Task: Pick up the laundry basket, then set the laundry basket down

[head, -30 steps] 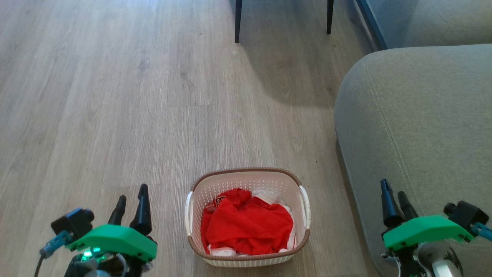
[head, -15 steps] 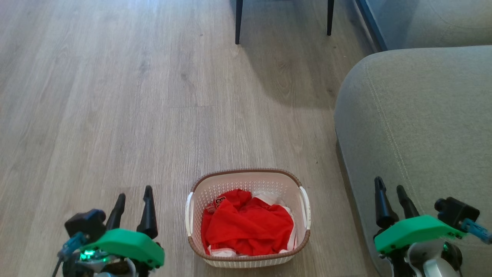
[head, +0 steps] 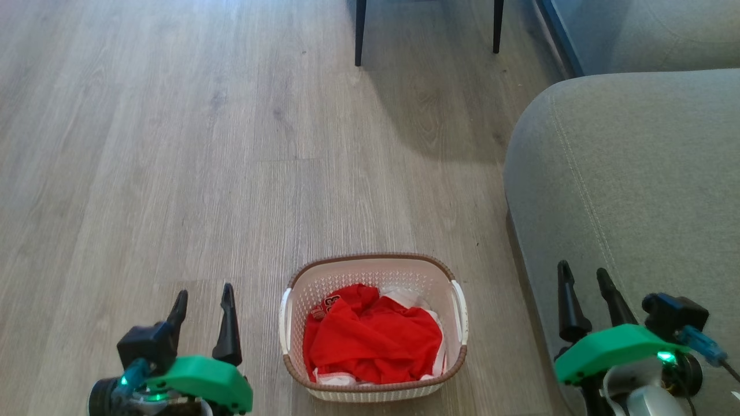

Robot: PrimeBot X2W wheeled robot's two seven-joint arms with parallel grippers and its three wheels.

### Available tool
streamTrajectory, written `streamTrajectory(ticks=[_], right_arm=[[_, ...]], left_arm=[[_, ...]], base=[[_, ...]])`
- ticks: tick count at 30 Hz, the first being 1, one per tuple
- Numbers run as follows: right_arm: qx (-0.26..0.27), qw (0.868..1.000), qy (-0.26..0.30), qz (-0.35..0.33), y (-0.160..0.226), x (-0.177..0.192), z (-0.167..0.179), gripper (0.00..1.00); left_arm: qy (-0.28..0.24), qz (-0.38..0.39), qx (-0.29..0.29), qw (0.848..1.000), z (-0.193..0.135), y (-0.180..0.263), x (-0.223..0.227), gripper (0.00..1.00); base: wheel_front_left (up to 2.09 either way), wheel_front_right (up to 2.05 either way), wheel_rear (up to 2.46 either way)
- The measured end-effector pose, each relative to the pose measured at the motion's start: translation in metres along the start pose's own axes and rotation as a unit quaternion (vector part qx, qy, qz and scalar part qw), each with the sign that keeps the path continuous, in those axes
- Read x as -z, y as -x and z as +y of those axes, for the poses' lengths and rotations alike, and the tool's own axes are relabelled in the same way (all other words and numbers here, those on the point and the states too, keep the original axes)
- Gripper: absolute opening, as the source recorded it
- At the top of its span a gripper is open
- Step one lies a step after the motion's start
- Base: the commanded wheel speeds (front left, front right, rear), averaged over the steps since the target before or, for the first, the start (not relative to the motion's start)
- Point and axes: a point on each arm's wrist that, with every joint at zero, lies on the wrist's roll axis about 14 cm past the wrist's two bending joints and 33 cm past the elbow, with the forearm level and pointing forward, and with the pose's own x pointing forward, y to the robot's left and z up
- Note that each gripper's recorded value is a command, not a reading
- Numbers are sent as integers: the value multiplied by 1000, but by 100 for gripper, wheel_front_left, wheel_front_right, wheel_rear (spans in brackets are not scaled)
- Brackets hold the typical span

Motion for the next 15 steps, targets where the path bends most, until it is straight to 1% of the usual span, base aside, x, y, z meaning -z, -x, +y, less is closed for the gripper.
streamTrajectory(ticks=[15], right_arm=[[-29, 996, 85, -10, -1, -2, 13, 100]], left_arm=[[-81, -34, 4, 996, -3, 4, -9, 100]], base=[[0, 0, 0]])
